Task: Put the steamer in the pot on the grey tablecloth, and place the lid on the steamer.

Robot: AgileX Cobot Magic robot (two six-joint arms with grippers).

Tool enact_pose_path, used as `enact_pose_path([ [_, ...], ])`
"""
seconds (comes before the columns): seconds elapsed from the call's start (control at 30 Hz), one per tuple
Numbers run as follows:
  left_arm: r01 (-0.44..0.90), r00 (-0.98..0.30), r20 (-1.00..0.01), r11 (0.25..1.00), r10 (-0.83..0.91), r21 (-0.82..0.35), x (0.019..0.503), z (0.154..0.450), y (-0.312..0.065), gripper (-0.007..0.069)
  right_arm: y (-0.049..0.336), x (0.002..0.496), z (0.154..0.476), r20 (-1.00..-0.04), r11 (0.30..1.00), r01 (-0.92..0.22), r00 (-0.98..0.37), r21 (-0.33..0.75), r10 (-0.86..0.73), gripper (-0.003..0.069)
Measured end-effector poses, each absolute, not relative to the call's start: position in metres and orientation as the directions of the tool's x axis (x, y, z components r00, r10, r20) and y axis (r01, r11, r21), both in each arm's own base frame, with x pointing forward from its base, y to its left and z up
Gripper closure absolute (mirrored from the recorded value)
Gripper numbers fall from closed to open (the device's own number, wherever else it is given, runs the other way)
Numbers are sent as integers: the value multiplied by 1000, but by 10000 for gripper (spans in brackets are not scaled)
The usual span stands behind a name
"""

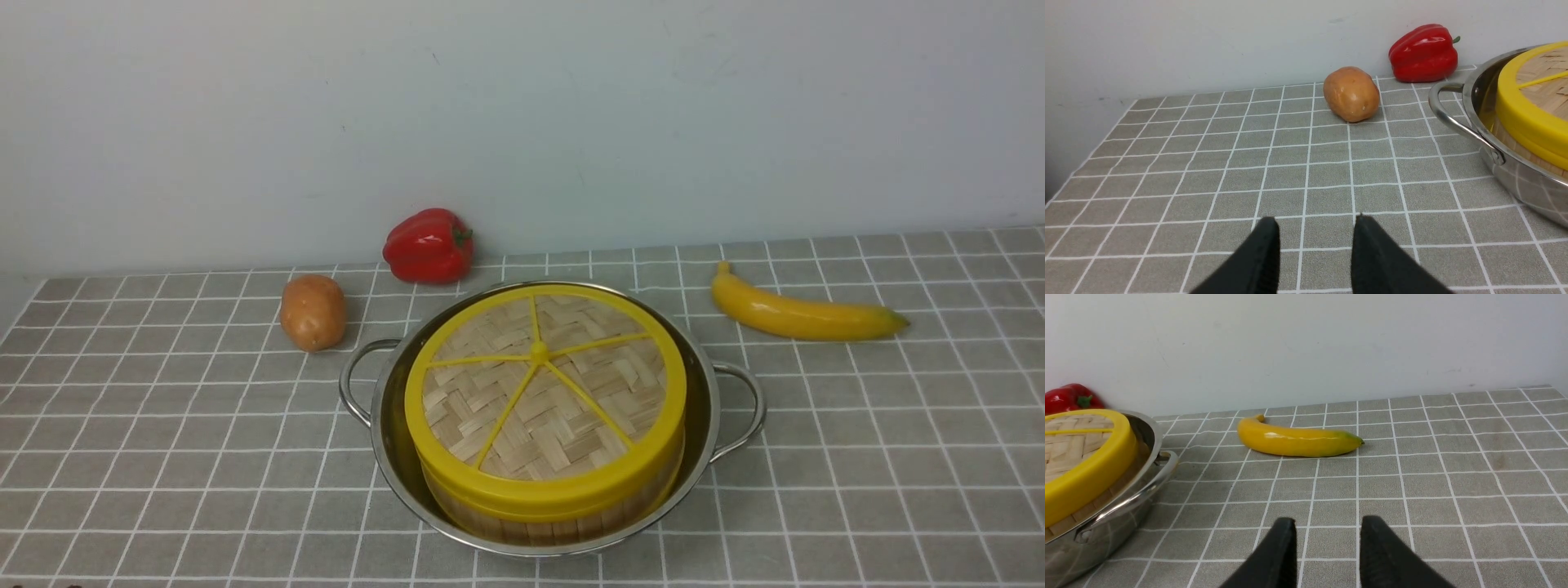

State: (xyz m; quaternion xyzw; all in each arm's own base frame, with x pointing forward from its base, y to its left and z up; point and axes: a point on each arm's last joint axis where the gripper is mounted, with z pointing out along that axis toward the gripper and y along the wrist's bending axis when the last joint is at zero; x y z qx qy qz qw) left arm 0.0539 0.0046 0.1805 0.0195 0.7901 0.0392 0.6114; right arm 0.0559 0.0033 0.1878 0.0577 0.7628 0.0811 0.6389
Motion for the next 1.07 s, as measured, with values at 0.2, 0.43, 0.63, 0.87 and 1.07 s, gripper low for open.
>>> enact_pose_path([
  [0.2,-17,-252,-965,996,79,86,54,180,5,382,3,56,188,-965,980,-16,-177,197,192,419],
  [0.43,-17,-252,-965,996,79,86,54,180,5,382,3,56,188,-965,980,-16,-177,197,192,419],
  [0.63,-17,-252,-965,996,79,86,54,180,5,382,3,56,188,-961,976,-12,-177,218,213,417],
  [0.87,-17,-252,-965,996,79,86,54,180,5,382,3,56,188,-961,976,-12,-177,219,214,416],
  [1.07,-17,-252,-965,996,79,86,54,180,5,382,3,56,188,-960,975,-11,-177,223,217,416],
])
